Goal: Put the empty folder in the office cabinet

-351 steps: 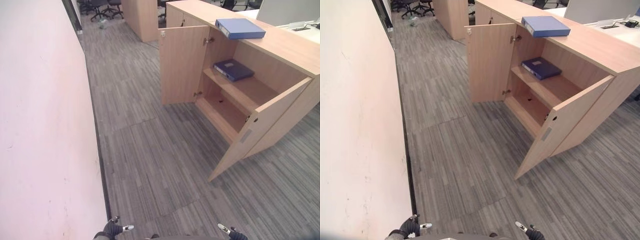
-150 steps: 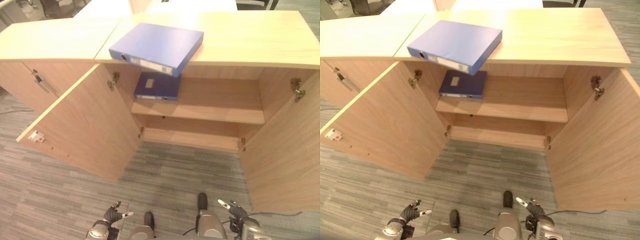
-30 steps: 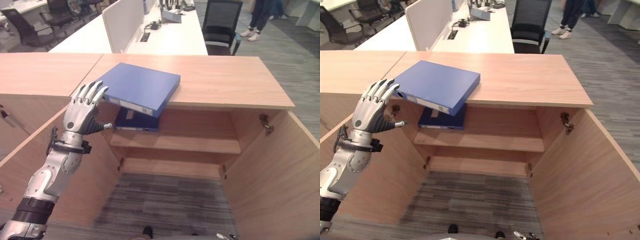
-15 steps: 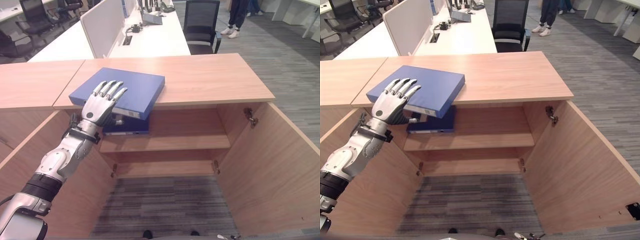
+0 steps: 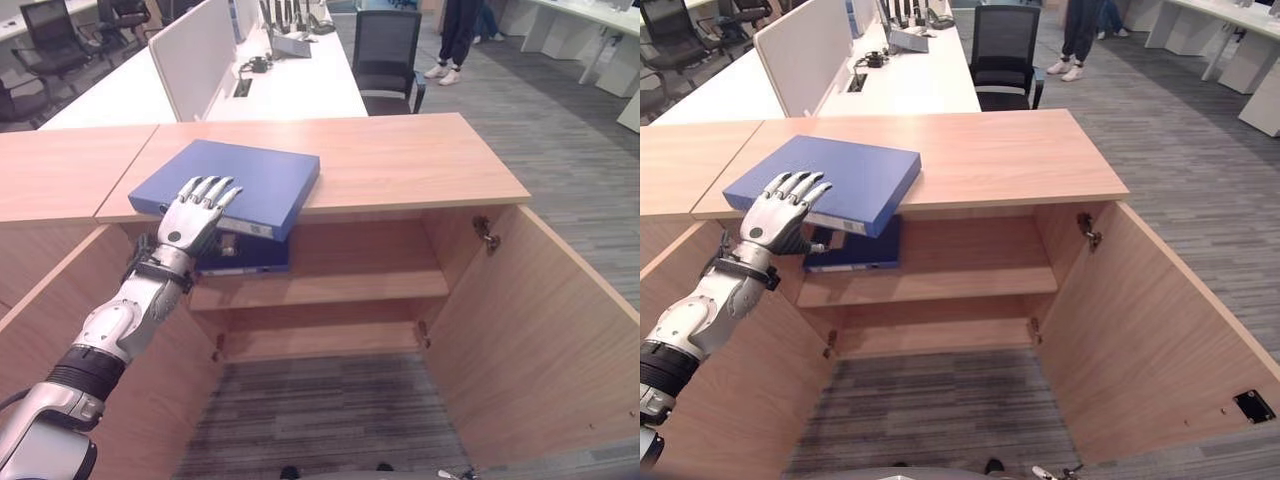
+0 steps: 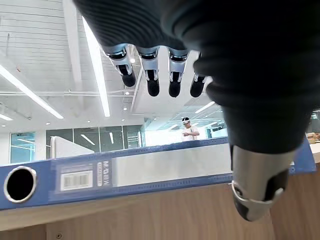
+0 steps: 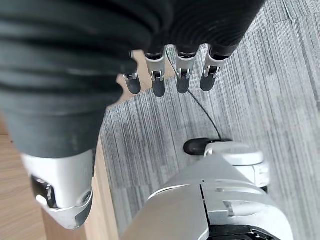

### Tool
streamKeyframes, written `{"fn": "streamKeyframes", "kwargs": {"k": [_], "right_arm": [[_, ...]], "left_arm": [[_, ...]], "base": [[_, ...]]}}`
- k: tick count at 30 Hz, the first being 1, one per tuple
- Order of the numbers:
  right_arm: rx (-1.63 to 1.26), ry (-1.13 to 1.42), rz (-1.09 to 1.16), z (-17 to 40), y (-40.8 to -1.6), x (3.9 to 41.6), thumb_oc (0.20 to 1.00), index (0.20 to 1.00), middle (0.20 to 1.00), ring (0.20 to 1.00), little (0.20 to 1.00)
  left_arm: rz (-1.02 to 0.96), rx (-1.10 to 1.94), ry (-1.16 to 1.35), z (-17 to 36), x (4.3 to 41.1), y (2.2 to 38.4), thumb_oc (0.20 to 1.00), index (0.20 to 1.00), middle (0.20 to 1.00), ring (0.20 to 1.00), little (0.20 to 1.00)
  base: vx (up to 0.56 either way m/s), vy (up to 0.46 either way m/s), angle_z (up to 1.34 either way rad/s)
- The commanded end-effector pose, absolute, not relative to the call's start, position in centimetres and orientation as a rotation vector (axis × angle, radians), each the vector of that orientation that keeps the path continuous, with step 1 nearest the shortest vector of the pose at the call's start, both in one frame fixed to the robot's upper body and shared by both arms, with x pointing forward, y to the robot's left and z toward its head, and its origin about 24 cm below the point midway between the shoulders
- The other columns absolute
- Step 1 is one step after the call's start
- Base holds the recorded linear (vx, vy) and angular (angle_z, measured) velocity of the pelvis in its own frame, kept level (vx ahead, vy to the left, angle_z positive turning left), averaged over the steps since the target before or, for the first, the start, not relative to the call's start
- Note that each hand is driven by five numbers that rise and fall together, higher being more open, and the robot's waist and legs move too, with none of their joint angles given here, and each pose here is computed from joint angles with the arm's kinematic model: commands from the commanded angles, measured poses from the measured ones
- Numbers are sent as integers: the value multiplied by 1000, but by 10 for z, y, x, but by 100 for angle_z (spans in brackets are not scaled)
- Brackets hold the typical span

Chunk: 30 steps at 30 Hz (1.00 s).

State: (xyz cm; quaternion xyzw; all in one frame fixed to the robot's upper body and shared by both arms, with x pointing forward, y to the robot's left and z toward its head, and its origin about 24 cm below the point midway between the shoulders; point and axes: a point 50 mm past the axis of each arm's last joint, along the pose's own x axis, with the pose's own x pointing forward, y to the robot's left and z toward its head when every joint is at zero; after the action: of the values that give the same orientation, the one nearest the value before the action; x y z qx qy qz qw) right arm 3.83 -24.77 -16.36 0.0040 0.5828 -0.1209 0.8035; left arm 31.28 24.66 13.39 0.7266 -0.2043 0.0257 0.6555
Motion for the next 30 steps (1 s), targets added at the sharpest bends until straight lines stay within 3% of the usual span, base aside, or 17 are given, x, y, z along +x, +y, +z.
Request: {"fn": "streamKeyframes", "kwargs": {"k": [1,30], "right_arm": [[-18,1196,-279,-159,-258,62,1000,1000,1000,1000,1000],[-39,1190,-314,-155,-269,64,1000,1000,1000,1000,1000]], "left_arm": [[205,1713,-556,182,333,251,1000,1000,1000,1000,1000],[216,1798,-529,195,357,246,1000,1000,1000,1000,1000]], "base": [[-2,10,-4],[1,4,-3]]}}
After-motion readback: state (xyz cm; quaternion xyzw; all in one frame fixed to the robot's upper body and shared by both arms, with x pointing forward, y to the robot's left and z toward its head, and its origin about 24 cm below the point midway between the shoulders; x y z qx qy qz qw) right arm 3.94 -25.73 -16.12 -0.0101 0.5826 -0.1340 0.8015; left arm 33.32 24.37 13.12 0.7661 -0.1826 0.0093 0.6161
